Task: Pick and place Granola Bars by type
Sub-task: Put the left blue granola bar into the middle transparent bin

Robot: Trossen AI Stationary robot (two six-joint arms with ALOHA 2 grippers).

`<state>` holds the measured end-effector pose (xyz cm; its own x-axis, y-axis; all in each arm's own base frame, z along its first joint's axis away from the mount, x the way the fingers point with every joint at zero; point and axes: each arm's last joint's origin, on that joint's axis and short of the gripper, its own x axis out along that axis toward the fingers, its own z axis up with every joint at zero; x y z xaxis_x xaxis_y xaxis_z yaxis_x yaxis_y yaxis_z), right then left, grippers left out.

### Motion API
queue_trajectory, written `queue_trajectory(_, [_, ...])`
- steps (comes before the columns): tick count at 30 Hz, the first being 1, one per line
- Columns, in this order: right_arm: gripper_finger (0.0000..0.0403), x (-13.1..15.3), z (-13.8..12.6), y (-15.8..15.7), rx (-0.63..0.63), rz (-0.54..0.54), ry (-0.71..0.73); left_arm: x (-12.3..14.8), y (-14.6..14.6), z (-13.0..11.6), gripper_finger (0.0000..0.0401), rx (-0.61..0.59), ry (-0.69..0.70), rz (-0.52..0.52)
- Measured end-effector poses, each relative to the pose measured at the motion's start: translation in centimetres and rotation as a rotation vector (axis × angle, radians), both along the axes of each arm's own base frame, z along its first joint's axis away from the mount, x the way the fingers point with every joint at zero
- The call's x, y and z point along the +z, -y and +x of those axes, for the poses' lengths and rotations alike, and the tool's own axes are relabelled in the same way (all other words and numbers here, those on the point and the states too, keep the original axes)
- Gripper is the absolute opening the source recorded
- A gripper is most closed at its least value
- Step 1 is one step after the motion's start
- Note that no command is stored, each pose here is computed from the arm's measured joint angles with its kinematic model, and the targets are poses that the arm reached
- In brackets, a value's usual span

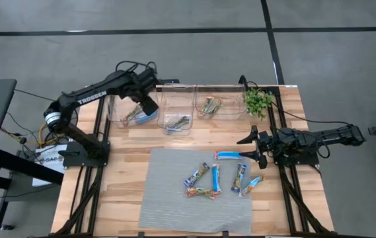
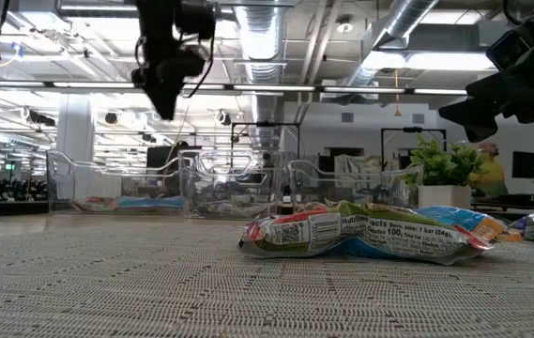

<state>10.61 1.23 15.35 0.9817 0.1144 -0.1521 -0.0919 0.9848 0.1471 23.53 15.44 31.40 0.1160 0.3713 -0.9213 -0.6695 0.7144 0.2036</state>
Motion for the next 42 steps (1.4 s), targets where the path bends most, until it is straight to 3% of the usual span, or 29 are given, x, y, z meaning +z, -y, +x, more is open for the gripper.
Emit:
queue_trajectory(8, [0.024,0.0,0.0,0.0,0.0,0.0,0.0,4.3,3.4,3.3,0.0135,-0.182,0.38,0.063])
queue_trajectory(17, [0.024,0.0,0.0,0.0,0.0,0.0,0.0,7.1,9.7,7.4,0.0134,-0.601,0.811,-0.074])
queue_trajectory(23, [0.024,0.0,0.0,0.0,0.0,0.0,0.0,8.2,14.4,8.6,0.0134,-0.858,0.961,-0.181])
queue_trajectory(29, [0.024,0.0,0.0,0.0,0.0,0.0,0.0,7.9,18.0,9.8,0.0134,-1.005,1.021,-0.27])
queue_trajectory(34, [0.024,0.0,0.0,0.0,0.0,0.0,0.001,6.8,18.5,11.2,0.0134,-0.966,1.014,-0.31])
queue_trajectory(42, [0.024,0.0,0.0,0.0,0.0,0.0,0.001,2.5,18.4,13.8,0.0134,-0.696,0.848,-0.344])
